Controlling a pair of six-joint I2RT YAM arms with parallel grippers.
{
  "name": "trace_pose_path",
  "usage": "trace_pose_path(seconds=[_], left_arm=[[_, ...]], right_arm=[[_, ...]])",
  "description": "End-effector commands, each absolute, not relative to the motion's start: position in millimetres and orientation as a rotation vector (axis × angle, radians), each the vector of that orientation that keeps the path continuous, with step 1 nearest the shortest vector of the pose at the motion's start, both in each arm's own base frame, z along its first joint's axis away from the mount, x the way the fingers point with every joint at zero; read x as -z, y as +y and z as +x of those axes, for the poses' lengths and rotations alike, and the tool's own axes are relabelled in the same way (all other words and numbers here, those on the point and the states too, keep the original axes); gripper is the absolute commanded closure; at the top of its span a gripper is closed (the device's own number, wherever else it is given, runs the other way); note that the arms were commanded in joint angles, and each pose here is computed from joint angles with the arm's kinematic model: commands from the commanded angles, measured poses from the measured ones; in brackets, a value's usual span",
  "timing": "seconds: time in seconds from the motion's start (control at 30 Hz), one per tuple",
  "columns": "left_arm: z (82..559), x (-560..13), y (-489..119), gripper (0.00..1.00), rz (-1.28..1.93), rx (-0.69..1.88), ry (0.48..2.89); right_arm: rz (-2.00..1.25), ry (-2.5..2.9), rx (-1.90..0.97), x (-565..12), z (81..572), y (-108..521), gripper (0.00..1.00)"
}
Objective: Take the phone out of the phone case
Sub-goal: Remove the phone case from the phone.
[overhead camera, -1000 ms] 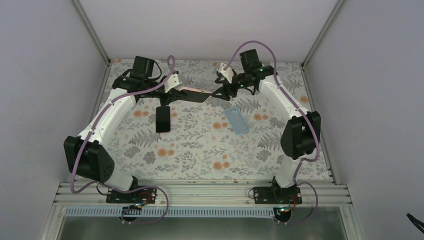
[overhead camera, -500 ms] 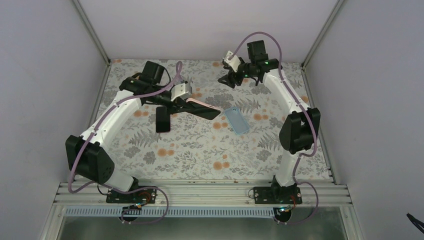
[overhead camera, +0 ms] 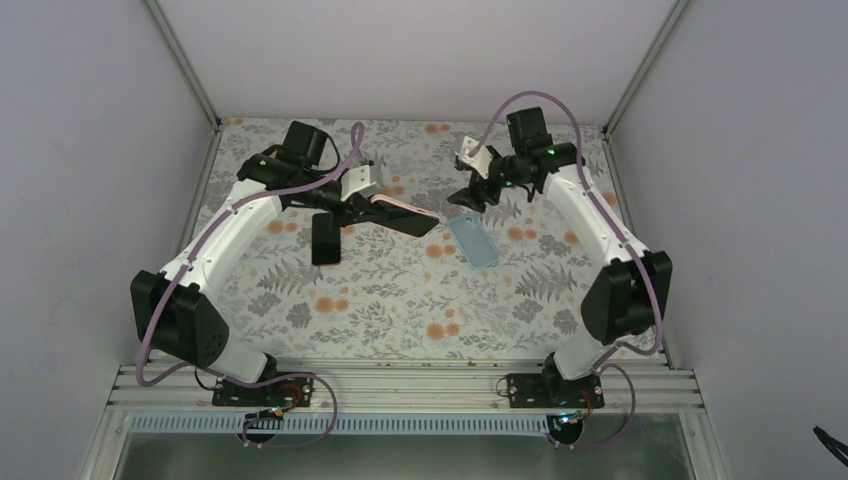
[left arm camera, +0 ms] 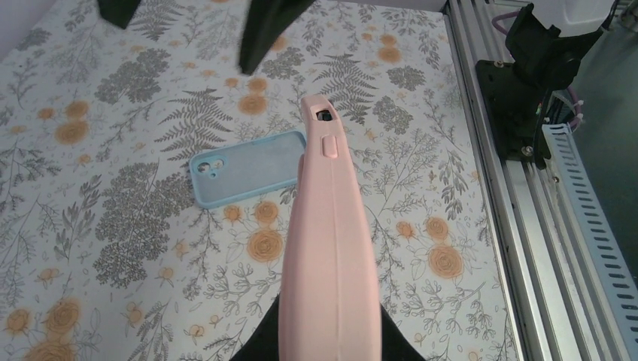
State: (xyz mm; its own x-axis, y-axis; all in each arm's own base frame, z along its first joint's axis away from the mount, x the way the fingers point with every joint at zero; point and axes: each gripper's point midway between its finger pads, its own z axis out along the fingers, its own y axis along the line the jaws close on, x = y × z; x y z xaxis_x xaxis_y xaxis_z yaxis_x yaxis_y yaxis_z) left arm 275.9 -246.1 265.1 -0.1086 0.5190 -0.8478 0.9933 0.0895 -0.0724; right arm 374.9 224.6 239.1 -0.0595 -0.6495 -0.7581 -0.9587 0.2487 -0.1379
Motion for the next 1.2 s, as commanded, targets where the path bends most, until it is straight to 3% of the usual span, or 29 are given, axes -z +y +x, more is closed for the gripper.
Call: trace_pose_path(seconds=[0.0, 0.23, 1.17], left_arm=[[273, -289, -249, 0.98, 1.497, 0.906, 1.601], [276, -288, -248, 0.98, 1.492, 0.884, 1.615], [282, -287, -249, 0.98, 1.478, 0.881, 1.626]], right_arm=[[-1.528, 1.713, -0.601, -251, 340, 226, 0.15], [-1.56, 1.703, -0.666, -245, 321, 239, 0.17], [-1.573, 1.677, -0.714, -246, 323, 255, 0.21]])
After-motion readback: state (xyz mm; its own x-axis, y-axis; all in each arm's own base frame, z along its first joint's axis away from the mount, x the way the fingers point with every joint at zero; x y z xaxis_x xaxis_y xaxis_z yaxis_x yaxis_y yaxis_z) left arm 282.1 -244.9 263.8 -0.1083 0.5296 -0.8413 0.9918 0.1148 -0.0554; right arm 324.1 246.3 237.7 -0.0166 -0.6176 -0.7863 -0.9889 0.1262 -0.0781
